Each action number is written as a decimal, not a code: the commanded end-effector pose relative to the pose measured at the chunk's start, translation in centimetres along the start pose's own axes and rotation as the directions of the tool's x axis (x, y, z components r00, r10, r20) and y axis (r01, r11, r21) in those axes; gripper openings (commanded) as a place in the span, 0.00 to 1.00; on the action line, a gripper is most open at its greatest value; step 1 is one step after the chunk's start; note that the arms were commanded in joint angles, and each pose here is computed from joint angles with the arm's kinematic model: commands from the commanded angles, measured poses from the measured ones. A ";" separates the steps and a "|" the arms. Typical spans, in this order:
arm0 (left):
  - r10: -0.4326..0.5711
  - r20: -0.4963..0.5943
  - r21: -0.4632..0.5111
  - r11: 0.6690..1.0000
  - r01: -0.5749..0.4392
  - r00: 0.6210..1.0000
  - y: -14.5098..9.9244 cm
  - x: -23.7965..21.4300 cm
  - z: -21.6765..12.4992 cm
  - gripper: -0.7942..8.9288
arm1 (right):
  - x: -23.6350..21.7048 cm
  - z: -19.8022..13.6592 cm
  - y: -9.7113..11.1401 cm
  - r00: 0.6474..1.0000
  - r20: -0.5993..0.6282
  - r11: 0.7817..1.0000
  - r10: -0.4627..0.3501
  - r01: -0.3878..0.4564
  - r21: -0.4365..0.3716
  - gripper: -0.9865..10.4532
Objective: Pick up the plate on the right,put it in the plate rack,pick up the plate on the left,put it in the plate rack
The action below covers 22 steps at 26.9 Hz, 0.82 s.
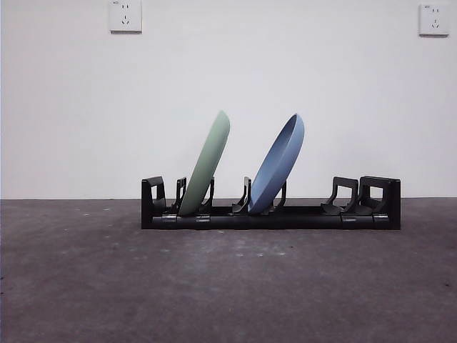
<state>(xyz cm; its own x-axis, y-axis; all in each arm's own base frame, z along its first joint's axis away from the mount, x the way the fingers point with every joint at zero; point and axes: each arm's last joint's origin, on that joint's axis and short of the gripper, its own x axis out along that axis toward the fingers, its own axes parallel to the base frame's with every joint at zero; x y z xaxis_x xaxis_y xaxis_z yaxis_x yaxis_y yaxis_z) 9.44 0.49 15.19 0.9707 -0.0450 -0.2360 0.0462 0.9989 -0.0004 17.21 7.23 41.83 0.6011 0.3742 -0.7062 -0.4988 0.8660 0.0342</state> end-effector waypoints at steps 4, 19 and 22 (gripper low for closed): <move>-0.001 -0.015 -0.009 1.000 0.001 1.000 0.0 0.2 -0.3 0.08 | -2.3 -0.4 -0.7 0.986 0.115 0.992 -0.118 0.123 -0.035 0.09; -0.001 -0.021 -0.010 1.000 0.001 1.000 0.0 0.2 -0.3 0.08 | 2.6 -17.4 -2.0 0.697 0.601 0.913 -0.391 0.377 0.157 0.09; -0.001 -0.021 -0.010 1.000 0.001 1.000 0.0 0.2 -0.3 0.08 | 5.3 -19.9 -2.2 0.709 0.586 0.914 -0.391 0.374 0.157 0.09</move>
<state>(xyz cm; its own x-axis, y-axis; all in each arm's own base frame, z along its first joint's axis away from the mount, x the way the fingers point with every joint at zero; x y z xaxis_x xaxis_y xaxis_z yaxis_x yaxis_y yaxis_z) 9.53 0.50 15.05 0.9661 -0.0454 -0.2540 0.0461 0.9989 -0.0030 8.86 0.68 25.32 0.9887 0.1269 -0.0804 -0.1367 0.9819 -0.1314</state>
